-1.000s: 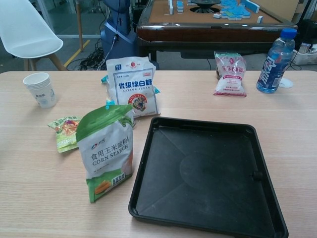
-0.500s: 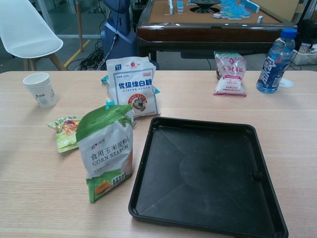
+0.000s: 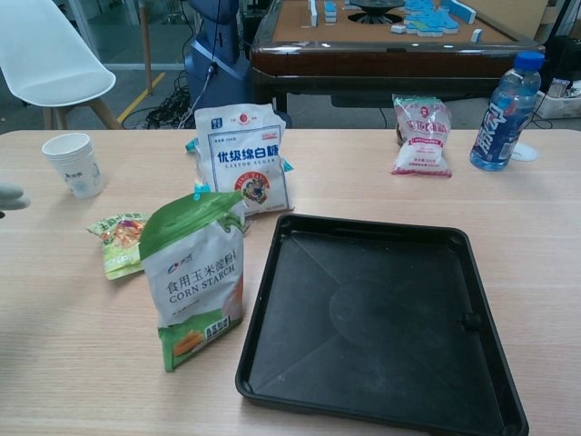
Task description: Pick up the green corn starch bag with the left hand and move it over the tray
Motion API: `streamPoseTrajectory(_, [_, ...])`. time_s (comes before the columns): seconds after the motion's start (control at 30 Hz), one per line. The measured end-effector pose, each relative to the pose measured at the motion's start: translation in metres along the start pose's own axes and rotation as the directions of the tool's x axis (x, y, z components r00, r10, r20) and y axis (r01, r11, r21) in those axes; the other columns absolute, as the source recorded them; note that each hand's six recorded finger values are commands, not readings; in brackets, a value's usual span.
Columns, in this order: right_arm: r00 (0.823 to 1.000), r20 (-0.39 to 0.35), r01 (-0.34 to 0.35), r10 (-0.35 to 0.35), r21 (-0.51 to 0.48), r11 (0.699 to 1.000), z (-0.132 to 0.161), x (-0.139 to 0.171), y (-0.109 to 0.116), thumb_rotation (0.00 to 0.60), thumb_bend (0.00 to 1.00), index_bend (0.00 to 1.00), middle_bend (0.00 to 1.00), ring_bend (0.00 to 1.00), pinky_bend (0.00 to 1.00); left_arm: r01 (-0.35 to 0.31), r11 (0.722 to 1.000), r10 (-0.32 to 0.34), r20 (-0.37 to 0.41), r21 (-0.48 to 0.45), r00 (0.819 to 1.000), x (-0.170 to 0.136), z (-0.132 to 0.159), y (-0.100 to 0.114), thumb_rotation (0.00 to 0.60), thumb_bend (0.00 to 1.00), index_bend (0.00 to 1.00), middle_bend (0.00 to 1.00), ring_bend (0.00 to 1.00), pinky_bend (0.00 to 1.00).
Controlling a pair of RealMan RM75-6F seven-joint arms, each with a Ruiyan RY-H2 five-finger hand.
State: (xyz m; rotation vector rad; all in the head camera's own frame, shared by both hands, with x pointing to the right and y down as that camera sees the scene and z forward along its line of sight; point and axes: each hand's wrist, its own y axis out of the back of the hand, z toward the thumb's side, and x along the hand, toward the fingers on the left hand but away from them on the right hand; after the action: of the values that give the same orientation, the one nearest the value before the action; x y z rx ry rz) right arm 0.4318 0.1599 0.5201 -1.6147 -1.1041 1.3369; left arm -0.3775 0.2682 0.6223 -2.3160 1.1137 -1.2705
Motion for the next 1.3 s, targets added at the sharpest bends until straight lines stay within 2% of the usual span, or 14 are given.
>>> streamPoseTrajectory(0.67, [0.999,0.036,-0.019,0.019,0.003,1.0,-0.007,0.004,-0.004,0.6,0.09,0.24,0.28,0.12,0.17,0.112,0.993,-0.114,0.1,0.024,0.988,0.052,0.033,-0.067,0.6,0.14,0.0,0.05,0.07,0.07])
streamPoseTrajectory(1.0, [0.998,0.055,-0.021,0.021,0.001,1.0,-0.014,0.006,-0.005,0.6,0.09,0.24,0.28,0.12,0.17,0.112,0.991,-0.119,0.11,0.07,0.987,0.082,0.048,-0.097,0.6,0.13,0.0,0.05,0.1,0.08])
streamPoseTrajectory(1.3, [0.997,0.07,-0.017,0.017,-0.003,1.0,-0.018,0.009,-0.004,0.6,0.09,0.24,0.28,0.12,0.17,0.107,0.993,-0.112,0.115,0.05,0.987,0.105,0.064,-0.115,0.6,0.13,0.08,0.11,0.17,0.14])
